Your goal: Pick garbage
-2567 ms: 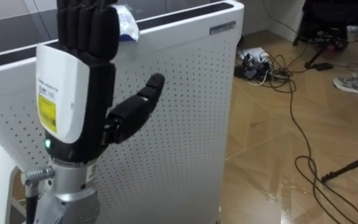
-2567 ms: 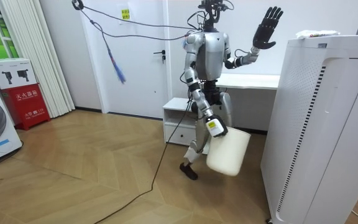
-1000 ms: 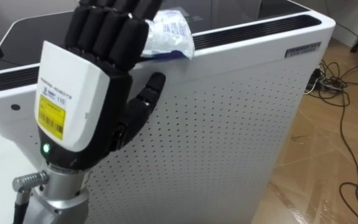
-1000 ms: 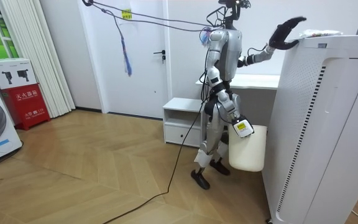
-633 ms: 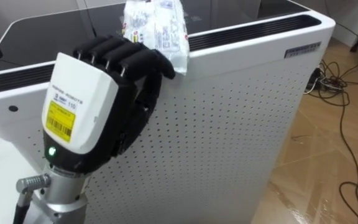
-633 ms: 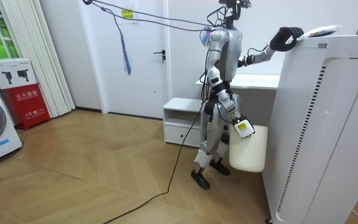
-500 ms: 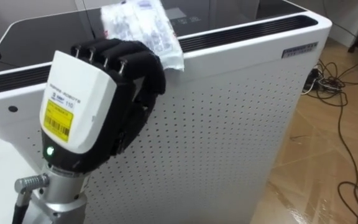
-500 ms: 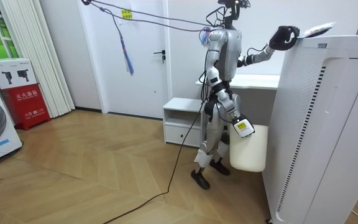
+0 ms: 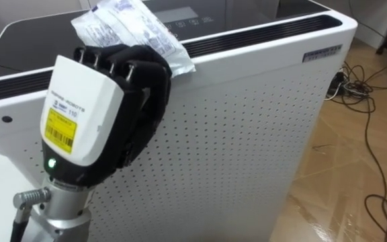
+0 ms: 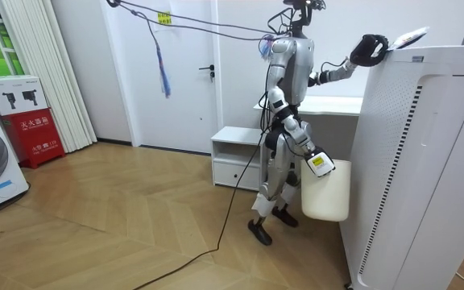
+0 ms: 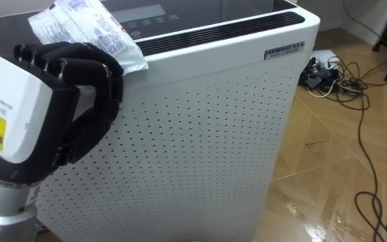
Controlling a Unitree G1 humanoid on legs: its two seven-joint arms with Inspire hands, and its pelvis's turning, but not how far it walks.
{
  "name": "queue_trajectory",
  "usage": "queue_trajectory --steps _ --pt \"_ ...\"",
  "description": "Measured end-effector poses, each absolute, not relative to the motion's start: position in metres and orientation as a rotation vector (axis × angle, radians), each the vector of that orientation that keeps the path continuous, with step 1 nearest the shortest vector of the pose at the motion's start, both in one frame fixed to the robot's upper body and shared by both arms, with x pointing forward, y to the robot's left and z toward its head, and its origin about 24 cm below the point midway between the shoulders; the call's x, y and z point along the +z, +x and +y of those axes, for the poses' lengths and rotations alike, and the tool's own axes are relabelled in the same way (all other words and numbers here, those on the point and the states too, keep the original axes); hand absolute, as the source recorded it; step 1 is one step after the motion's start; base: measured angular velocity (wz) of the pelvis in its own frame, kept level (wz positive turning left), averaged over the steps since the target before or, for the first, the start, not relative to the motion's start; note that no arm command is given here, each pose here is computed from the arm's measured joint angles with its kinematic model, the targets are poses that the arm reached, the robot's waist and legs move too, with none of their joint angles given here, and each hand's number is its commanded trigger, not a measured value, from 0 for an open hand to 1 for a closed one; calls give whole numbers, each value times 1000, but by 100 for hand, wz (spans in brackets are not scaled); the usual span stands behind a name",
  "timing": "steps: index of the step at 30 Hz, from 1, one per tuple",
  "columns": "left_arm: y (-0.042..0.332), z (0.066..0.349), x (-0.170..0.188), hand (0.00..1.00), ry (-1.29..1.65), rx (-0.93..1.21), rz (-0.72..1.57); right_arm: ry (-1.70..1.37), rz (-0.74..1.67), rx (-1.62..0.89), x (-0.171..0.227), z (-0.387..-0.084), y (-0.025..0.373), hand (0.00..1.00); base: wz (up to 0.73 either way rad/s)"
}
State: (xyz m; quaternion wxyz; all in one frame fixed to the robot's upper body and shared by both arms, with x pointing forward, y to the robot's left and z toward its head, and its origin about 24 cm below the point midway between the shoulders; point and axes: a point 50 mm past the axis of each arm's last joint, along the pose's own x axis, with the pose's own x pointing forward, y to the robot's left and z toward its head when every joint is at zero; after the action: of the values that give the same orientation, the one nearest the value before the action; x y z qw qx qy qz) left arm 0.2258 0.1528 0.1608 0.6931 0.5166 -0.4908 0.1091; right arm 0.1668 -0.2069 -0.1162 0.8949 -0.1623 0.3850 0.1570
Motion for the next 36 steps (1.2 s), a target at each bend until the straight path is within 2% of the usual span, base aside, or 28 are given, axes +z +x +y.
queue_trajectory --steps 8,14,22,36 --pt "225 153 160 100 1143 249 -1089 -341 798 326 -116 -209 163 100 0" --pt "223 154 166 100 934 210 -1043 -342 788 334 -116 -208 163 100 3" --pt "203 141 196 100 578 75 -1090 -348 782 384 -121 -197 158 100 5" --pt "197 134 203 100 436 -75 -1067 -344 789 399 -123 -192 156 100 2"
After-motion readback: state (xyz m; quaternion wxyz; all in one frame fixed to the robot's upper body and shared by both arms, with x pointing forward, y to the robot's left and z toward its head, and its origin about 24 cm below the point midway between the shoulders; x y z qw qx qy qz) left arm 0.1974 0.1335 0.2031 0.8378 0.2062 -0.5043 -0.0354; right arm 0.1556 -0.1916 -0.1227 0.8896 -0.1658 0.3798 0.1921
